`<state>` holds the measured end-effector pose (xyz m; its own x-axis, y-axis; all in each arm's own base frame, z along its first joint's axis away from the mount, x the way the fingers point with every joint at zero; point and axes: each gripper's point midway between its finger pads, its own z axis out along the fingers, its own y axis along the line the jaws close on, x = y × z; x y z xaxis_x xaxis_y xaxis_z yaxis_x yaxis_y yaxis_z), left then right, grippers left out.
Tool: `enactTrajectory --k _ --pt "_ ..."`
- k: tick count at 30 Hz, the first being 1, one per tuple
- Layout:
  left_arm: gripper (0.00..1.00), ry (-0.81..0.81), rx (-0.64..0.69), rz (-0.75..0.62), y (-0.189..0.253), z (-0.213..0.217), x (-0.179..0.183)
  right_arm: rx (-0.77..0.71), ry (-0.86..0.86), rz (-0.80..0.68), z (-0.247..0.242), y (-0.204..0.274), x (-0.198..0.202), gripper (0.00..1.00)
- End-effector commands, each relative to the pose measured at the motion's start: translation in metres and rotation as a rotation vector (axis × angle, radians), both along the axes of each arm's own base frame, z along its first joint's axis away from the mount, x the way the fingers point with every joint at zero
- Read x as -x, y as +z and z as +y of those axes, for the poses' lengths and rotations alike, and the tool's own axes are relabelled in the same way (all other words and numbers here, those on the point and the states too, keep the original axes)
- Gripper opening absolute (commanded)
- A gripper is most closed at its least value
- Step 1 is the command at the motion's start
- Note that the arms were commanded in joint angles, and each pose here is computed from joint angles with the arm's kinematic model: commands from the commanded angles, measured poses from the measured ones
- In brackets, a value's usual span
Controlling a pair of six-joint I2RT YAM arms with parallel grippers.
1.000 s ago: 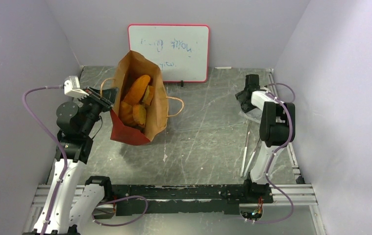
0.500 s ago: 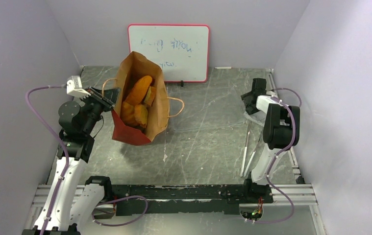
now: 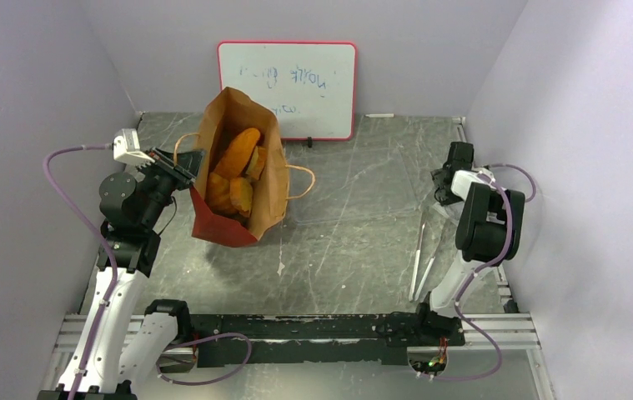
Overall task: Take the fake bread out of the paper bag
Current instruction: Pick up the clamp at the center of the board.
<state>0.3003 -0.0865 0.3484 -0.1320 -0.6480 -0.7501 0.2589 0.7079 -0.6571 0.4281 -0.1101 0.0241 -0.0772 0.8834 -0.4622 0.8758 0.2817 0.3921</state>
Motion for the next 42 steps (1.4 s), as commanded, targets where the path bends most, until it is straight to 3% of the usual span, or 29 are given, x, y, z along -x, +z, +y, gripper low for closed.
enactTrajectory --k 1,11,18,25,30,42 --pt "0.07 -0.030 0.020 -0.151 0.040 -0.005 0.009 0.044 -0.085 0.073 -0.017 -0.001 0.028 0.60" --pt "0.07 -0.035 0.022 -0.150 0.039 -0.006 0.009 0.127 -0.125 0.035 -0.038 0.028 0.031 0.60" --pt "0.07 -0.043 0.033 -0.153 0.041 -0.007 0.008 0.229 0.005 -0.076 -0.032 0.071 -0.001 0.63" --pt "0.07 -0.057 0.034 -0.139 0.043 -0.010 0.004 0.420 0.163 0.022 -0.002 0.099 -0.019 0.65" --pt "0.07 -0.073 0.044 -0.129 0.043 -0.013 0.002 0.491 0.216 0.075 0.024 0.110 0.004 0.65" --pt "0.07 -0.072 0.048 -0.117 0.044 -0.012 0.005 0.491 0.458 0.056 0.078 0.110 0.083 0.64"
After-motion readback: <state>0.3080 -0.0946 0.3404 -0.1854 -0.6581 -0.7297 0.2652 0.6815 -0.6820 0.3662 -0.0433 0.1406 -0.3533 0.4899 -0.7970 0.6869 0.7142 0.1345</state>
